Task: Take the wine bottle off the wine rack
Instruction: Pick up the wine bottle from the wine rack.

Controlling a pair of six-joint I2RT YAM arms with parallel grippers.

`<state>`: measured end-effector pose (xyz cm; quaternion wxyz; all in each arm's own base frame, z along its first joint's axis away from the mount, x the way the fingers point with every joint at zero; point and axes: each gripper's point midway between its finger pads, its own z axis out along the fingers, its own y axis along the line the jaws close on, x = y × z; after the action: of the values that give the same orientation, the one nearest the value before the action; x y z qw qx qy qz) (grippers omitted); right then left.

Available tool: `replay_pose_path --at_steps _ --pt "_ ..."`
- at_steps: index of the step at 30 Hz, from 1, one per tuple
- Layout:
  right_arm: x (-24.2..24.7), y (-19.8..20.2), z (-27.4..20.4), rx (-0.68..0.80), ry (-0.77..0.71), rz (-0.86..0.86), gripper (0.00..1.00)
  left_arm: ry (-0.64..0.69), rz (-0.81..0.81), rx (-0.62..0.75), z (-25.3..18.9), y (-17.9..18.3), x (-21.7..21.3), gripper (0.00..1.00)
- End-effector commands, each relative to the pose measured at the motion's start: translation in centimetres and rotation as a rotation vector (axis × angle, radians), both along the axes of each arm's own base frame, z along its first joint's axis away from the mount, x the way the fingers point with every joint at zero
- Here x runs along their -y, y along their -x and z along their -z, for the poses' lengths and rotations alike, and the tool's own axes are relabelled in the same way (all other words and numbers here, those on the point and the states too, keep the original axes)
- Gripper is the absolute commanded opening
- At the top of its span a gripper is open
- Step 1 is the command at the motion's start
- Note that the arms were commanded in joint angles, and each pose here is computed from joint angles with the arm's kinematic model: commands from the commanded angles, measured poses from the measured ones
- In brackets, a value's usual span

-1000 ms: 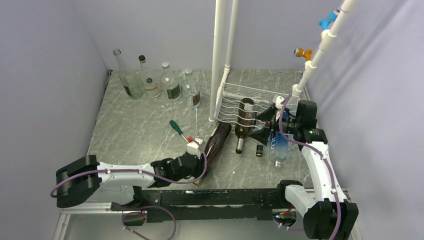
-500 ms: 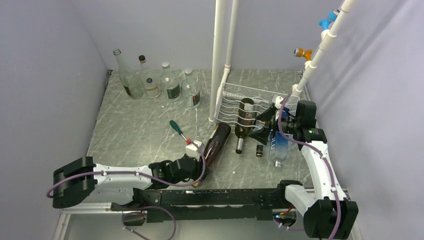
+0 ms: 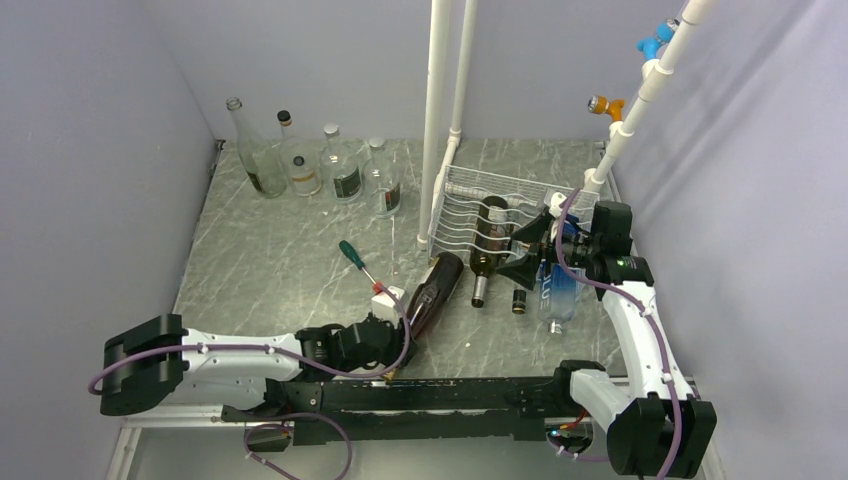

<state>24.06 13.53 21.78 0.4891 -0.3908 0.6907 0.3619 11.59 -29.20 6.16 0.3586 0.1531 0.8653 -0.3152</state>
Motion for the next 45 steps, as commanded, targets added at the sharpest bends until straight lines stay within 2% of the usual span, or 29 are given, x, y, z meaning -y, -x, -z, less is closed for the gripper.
replay_pose_path --at_steps 1,10,16,23,30,39,45 --pt "0.1 -0.4 -0.2 0.042 0.007 -0.009 1.0 0.295 -0.052 0.106 -8.2 -1.7 3.1 0.0" --pt "0.0 -0.2 0.0 0.053 0.012 -0.032 1.0 0.274 -0.051 0.106 -8.8 -1.3 2.0 0.0" --pt "-0.2 0.5 1.1 0.054 0.038 -0.094 1.0 0.201 -0.021 0.179 -10.7 -1.6 0.6 0.0" --pt "-3.0 3.2 1.6 0.135 0.112 -0.338 1.0 0.116 0.062 0.247 -12.6 -2.1 -0.7 0.0" --pt "-6.6 3.9 2.2 0.314 0.259 -0.566 1.0 0.059 0.172 0.214 -13.1 -1.4 -0.4 0.0" --pt "-11.2 3.7 2.1 0.341 0.245 -0.739 1.0 0.077 0.226 0.197 -16.0 -1.2 -0.5 0.0" --pt "-13.7 4.5 2.2 0.334 0.181 -0.801 1.0 0.093 0.213 0.151 -16.6 -1.8 -0.6 0.0"
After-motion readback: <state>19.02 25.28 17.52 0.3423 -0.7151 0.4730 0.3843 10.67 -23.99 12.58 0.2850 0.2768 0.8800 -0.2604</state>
